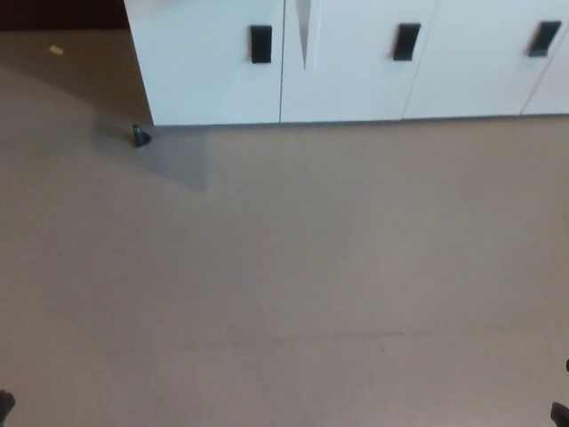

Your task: The robot walks towards an open cabinet and lifts its left hand to push the door towards the right to close it.

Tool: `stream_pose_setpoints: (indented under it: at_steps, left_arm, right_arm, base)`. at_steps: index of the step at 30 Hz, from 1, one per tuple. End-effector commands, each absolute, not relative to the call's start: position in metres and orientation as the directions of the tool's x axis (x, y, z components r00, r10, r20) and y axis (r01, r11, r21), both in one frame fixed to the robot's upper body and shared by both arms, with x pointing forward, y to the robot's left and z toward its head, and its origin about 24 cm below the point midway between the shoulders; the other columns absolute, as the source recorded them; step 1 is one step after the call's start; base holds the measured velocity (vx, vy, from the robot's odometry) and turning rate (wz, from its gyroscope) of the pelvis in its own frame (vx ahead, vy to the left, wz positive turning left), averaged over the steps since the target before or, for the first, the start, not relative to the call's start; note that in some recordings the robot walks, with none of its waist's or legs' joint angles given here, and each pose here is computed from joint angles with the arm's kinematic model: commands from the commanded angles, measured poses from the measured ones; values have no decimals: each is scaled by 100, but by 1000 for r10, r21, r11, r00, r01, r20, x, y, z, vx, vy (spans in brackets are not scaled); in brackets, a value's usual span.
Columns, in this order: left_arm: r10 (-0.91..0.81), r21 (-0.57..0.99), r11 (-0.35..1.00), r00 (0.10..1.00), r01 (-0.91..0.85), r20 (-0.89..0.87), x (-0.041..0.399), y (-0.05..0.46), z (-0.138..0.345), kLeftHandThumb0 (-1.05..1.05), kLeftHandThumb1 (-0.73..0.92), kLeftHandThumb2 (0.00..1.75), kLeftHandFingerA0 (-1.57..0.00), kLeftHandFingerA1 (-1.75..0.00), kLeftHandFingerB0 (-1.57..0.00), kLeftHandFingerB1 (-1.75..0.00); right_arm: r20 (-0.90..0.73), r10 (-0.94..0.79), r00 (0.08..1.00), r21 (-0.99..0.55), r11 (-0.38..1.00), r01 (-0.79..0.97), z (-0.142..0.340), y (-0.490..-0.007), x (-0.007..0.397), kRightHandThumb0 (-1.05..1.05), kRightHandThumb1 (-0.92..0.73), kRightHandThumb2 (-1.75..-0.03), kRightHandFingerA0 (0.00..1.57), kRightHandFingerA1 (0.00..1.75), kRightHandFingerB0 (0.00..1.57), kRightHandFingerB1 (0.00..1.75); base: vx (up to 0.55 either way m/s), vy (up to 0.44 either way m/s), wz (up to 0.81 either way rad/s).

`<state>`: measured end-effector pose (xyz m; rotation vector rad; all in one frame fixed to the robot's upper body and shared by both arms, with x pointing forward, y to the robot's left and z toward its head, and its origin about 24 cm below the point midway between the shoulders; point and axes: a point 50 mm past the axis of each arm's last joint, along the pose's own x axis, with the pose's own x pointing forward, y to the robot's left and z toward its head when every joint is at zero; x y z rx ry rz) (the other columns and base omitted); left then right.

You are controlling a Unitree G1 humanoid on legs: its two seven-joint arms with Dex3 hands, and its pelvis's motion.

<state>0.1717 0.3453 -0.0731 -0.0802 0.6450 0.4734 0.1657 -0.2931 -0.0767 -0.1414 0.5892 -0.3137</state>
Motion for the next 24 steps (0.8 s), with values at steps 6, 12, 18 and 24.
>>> stream_pose_setpoints:
  at_steps: [6,12,18,24]
  left_arm:
    - [397,89,896,695,-435,-599,170,348,-72,5,77,61,-51,-48,-42,-42]
    - [395,82,896,698,-436,-597,170,348,-72,2,76,60,-52,-49,-43,-43]
    - [380,82,905,706,-418,-597,168,348,-72,2,77,62,-49,-47,-39,-42]
    - [385,88,903,704,-420,-596,169,349,-71,3,77,61,-50,-48,-41,-43]
  right_arm:
    - [-521,-357,776,-252,932,259,-77,-297,158,-7,-58,-57,65,53,48,44]
    - [-521,-352,777,-235,935,266,-78,-297,158,-7,-59,-57,66,53,49,44]
    - [-520,-351,779,-257,934,249,-78,-297,157,-10,-59,-56,69,53,50,44]
    - [-523,-347,778,-256,935,245,-79,-297,157,-8,-58,-56,69,55,49,44]
  base:
    - [514,-60,22]
    - [522,-37,-13]
    - [518,69,-33]
    - [432,213,-23]
